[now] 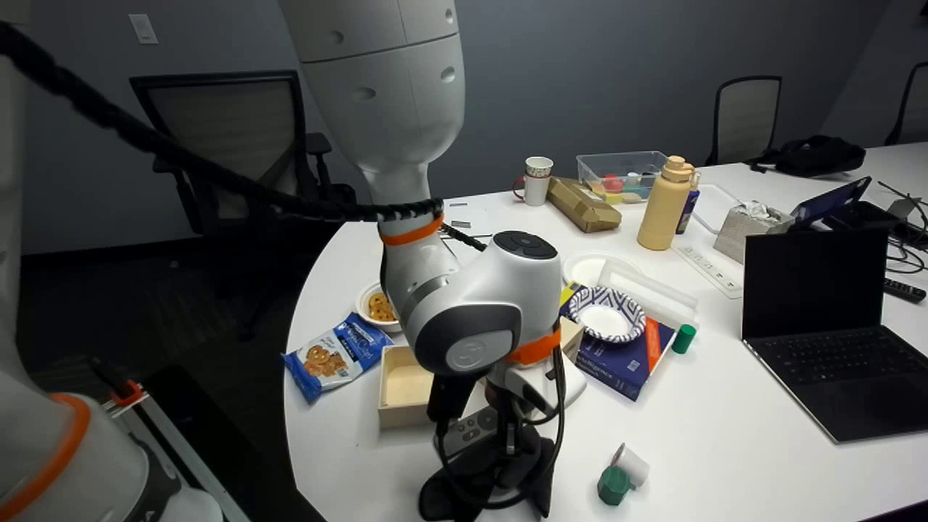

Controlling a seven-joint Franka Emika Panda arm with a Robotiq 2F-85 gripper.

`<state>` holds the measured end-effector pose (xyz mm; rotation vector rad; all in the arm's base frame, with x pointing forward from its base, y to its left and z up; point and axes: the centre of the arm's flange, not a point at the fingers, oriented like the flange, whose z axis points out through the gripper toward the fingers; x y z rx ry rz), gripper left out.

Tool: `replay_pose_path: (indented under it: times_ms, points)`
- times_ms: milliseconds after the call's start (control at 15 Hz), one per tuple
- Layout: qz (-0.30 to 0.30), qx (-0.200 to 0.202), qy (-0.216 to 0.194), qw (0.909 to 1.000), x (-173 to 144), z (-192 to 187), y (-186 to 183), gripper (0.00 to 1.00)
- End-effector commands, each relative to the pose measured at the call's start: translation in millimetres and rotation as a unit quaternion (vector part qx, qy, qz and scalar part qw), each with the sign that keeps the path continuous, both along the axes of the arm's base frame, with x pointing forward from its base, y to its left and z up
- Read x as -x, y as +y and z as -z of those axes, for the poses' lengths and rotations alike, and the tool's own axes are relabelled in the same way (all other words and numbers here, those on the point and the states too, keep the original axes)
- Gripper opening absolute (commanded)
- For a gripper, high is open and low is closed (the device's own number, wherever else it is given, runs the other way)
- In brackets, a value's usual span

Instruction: Use the towel to wipe the right side of the counter.

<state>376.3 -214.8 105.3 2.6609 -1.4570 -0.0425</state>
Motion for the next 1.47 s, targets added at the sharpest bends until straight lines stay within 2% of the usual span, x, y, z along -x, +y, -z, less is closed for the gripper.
replay_pose_path:
  times_ms: [0, 333, 600, 1000, 1133, 1400]
  points:
    - [0.007, -0.009, -0.003, 0.9999, -16.0, 24.5, -15.1, 0.02]
    - [0.013, -0.011, -0.016, 0.9997, -39.4, 30.2, -23.7, 0.02]
    - [0.028, 0.012, -0.021, 0.9993, -46.0, 30.1, -39.7, 0.02]
    - [0.062, 0.033, 0.002, 0.9975, -14.3, 35.4, -73.7, 0.02]
    - [0.063, 0.026, 0.014, 0.9975, -5.7, 36.2, -73.4, 0.02]
    - [0.04, -0.006, 0.034, 0.9986, 1.1, 36.4, -48.4, 0.02]
